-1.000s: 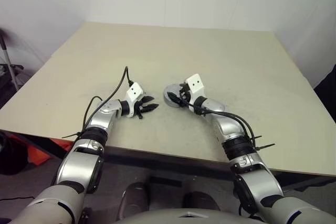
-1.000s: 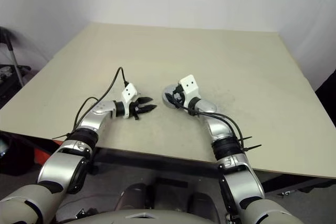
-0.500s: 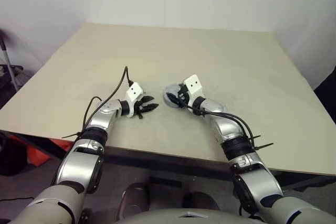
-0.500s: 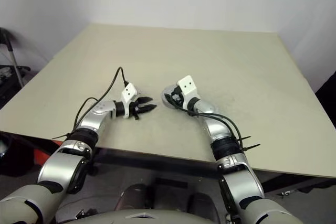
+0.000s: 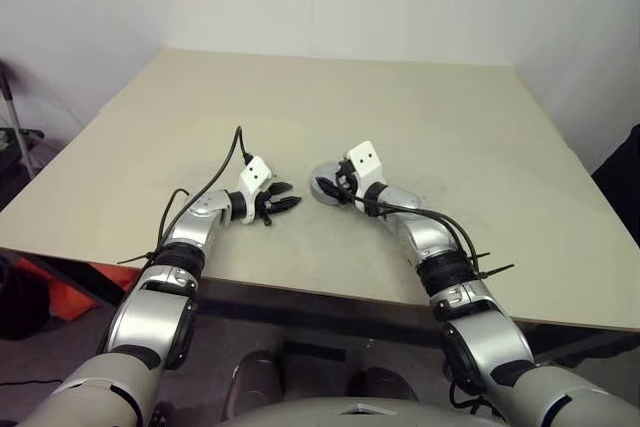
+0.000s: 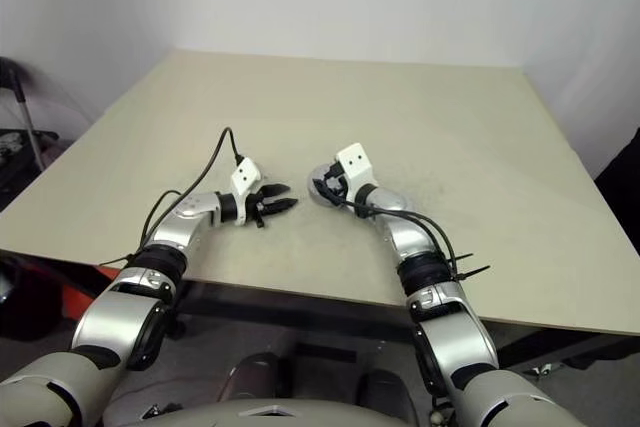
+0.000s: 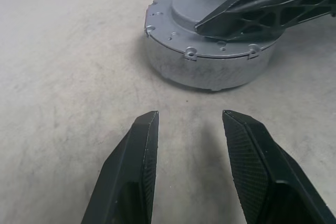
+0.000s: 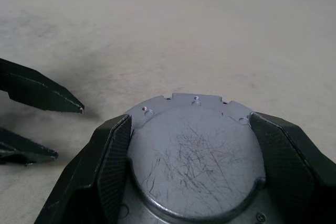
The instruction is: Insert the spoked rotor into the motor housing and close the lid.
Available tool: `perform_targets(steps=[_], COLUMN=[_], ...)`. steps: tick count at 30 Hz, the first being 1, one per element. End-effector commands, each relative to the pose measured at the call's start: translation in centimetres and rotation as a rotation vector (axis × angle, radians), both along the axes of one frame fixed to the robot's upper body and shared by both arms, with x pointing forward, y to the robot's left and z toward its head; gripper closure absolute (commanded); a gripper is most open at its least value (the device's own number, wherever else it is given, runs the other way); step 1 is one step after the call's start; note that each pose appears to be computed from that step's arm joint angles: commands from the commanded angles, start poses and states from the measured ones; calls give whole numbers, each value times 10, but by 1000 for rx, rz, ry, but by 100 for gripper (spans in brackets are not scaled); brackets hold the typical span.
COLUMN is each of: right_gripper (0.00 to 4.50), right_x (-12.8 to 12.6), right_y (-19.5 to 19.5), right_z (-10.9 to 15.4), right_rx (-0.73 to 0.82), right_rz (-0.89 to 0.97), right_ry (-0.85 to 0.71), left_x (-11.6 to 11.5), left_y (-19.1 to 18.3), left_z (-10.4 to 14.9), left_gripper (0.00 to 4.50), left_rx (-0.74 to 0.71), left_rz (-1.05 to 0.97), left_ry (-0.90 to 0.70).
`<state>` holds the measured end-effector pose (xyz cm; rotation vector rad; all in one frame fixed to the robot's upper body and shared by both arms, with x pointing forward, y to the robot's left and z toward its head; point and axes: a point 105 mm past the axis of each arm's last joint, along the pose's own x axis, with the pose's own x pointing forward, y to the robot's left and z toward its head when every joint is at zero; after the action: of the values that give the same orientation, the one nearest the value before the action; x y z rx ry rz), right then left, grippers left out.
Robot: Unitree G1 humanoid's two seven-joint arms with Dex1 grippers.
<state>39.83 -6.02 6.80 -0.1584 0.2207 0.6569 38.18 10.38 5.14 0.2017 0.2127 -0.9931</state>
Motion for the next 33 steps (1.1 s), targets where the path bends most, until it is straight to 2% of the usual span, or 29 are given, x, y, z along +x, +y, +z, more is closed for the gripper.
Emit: perform_targets(steps=[1,8,13,17,20,25,28,31,33], right_gripper=[135,135,135,135,135,135,135,135,135], right_x=[-1,0,-2,-2,-2,-1,-1,2,4], right_y=[-13,-15,-15,-17,-18,-21,-24,-29,-31], right_z=[-29,-35,-36,-36,-35,-34,-33,-29,-25], right_rx=[-70,-115,-117,-122,-124,-128,-127,-115,-104], right_rz=[-62,-65,-57,-58,-60,-70,-84,-114,-131], right_ry=[96,103,103,102,97,88,85,73,68], left_x=[3,6,26,40,45,45,43,36,31], left_y=[-2,-3,-3,-10,-20,-37,-40,-28,-25], left_z=[13,16,41,57,64,70,55,9,0], left_gripper=[245,245,245,335,443,447,447,447,447], left_rx=[-23,-66,-296,-412,-472,-493,-433,-221,-214], left_rz=[0,29,175,245,249,207,230,353,354], left_ry=[-45,-25,73,159,223,303,368,449,475])
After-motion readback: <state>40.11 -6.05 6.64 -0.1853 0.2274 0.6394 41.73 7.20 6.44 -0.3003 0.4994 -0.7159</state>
